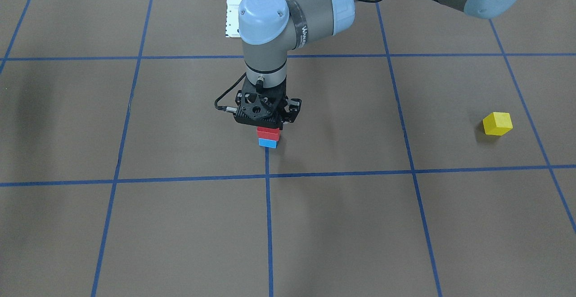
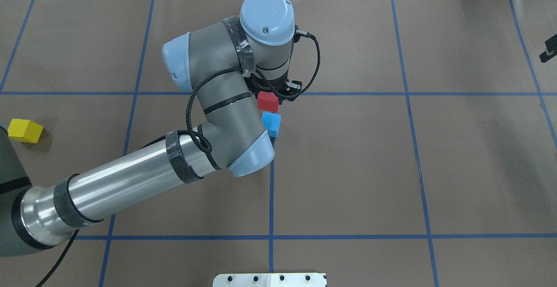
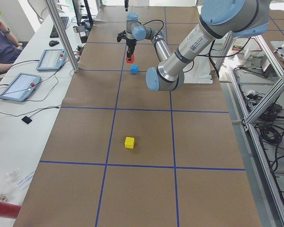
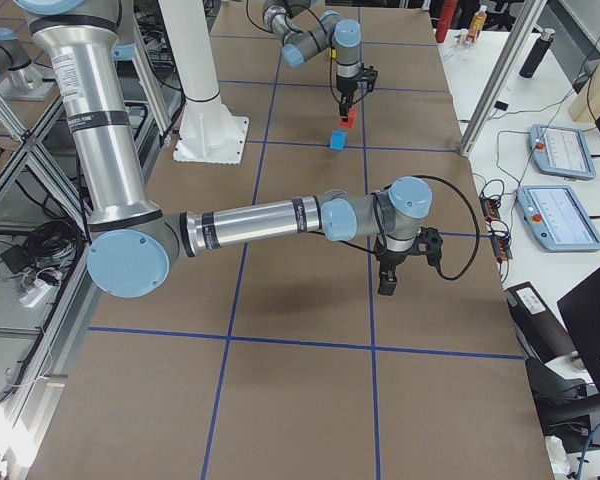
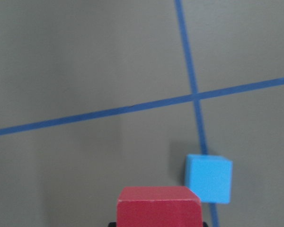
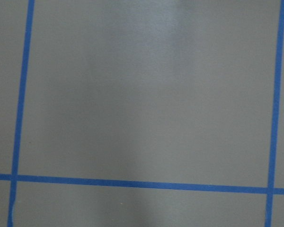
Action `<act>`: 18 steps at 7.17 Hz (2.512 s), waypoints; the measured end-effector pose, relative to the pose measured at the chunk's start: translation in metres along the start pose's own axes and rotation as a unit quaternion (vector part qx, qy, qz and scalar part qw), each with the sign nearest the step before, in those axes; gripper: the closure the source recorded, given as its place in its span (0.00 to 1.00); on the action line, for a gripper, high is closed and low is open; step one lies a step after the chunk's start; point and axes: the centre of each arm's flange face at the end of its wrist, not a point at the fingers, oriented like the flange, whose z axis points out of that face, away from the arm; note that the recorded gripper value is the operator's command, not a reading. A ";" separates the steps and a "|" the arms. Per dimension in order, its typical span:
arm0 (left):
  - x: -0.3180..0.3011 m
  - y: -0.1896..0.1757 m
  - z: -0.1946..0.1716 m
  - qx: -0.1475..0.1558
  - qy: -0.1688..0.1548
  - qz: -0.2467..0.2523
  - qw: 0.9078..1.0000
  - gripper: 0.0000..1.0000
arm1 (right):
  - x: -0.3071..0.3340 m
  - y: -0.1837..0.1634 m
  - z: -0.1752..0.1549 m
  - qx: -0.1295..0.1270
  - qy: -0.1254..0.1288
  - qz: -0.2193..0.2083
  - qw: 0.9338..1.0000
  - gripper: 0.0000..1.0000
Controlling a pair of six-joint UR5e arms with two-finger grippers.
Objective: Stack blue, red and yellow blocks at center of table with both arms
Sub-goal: 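Carry the red cube with the left gripper above the blue cube, then lower the red cube onto the blue cube and open the left gripper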
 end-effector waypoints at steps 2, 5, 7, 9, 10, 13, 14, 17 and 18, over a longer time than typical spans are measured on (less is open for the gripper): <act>0.004 0.004 0.011 -0.006 -0.002 0.005 1.000 1.00 | 0.010 0.007 0.003 -0.005 -0.006 0.008 1.000 0.00; 0.007 0.006 0.035 -0.012 -0.001 0.005 1.000 1.00 | 0.013 0.011 0.004 -0.008 -0.013 0.011 1.000 0.00; 0.007 0.006 0.041 -0.012 0.000 0.005 1.000 1.00 | 0.012 0.011 0.002 -0.006 -0.014 0.010 1.000 0.00; 0.006 0.007 0.042 -0.013 0.000 0.004 1.000 1.00 | 0.012 0.010 0.000 -0.004 -0.015 0.010 1.000 0.00; 0.006 0.008 0.042 -0.013 0.001 0.004 1.000 1.00 | 0.011 0.010 -0.001 -0.003 -0.015 0.009 1.000 0.00; 0.003 0.010 0.047 -0.016 -0.001 0.004 1.000 1.00 | 0.011 0.010 -0.001 -0.003 -0.015 0.009 1.000 0.00; 0.002 0.011 0.048 -0.017 -0.001 0.003 1.000 1.00 | 0.011 0.010 -0.001 -0.003 -0.015 0.009 1.000 0.00; 0.001 0.012 0.048 -0.018 -0.002 0.002 1.000 0.00 | 0.011 0.009 -0.002 -0.002 -0.014 0.009 1.000 0.00; 0.000 0.013 0.049 -0.019 -0.002 -0.001 1.000 0.00 | 0.010 0.009 -0.002 -0.002 -0.014 0.008 1.000 0.00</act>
